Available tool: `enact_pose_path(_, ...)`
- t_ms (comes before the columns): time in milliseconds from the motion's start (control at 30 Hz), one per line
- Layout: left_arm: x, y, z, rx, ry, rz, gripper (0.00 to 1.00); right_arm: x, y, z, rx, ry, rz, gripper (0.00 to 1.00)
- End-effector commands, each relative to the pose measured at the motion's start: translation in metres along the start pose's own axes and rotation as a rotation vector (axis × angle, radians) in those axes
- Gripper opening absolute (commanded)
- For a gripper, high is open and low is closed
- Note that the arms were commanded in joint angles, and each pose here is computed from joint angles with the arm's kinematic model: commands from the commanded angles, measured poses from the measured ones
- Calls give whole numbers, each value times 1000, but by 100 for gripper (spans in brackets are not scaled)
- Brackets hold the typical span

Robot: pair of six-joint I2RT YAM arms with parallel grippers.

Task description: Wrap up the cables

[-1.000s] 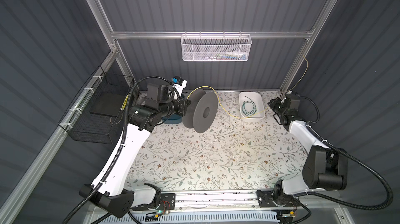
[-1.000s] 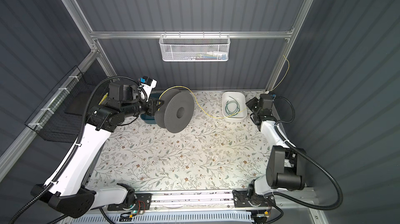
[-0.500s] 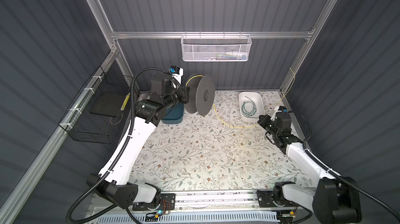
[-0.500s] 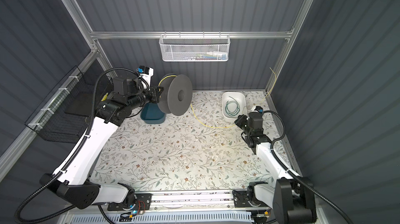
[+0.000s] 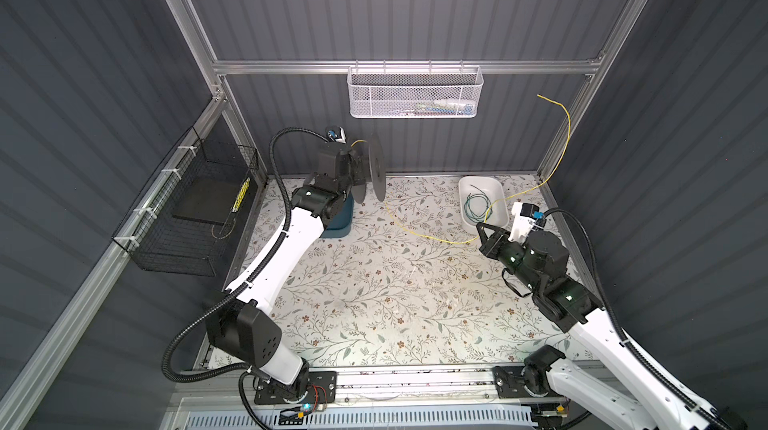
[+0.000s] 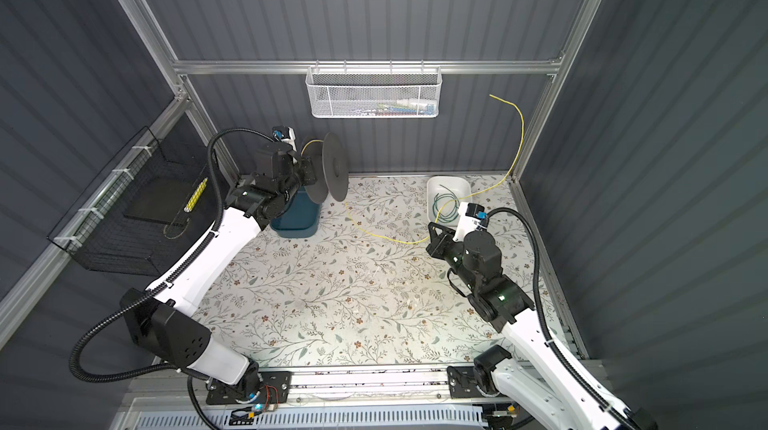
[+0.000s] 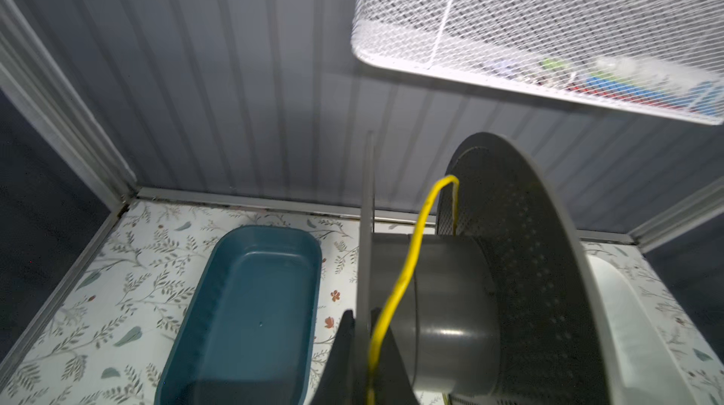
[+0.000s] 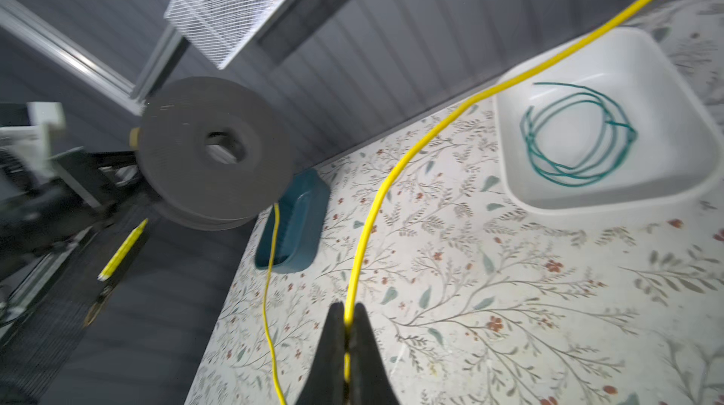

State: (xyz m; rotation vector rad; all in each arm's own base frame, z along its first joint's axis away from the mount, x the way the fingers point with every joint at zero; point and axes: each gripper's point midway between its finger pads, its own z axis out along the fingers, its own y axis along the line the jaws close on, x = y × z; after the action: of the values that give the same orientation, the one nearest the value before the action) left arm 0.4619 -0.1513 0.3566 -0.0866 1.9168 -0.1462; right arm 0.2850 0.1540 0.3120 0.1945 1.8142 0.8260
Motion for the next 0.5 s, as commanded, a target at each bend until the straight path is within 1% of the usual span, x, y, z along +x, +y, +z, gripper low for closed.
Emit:
enact_pose_path(0,-23,8,-4,-104,-127,-30,0,-18,35,-12,-64,-23,-70,0)
enact_pose_path(67,-11,-3,1,-129,-110,34,0,-31,59,-15,-125,-36,-88,0)
enact_pose_path(200,20,-35,8,-131,-56,157,0,-59,95,-14,-209,-65,-116,0)
enact_pose_path(333,69,-66,11,-92,21,252,0,-89,124,-15,-261,-119,-150,0)
enact_pose_path(467,115,-85,11,-91,83,359,0,-120,142,-15,-279,-169,-176,0)
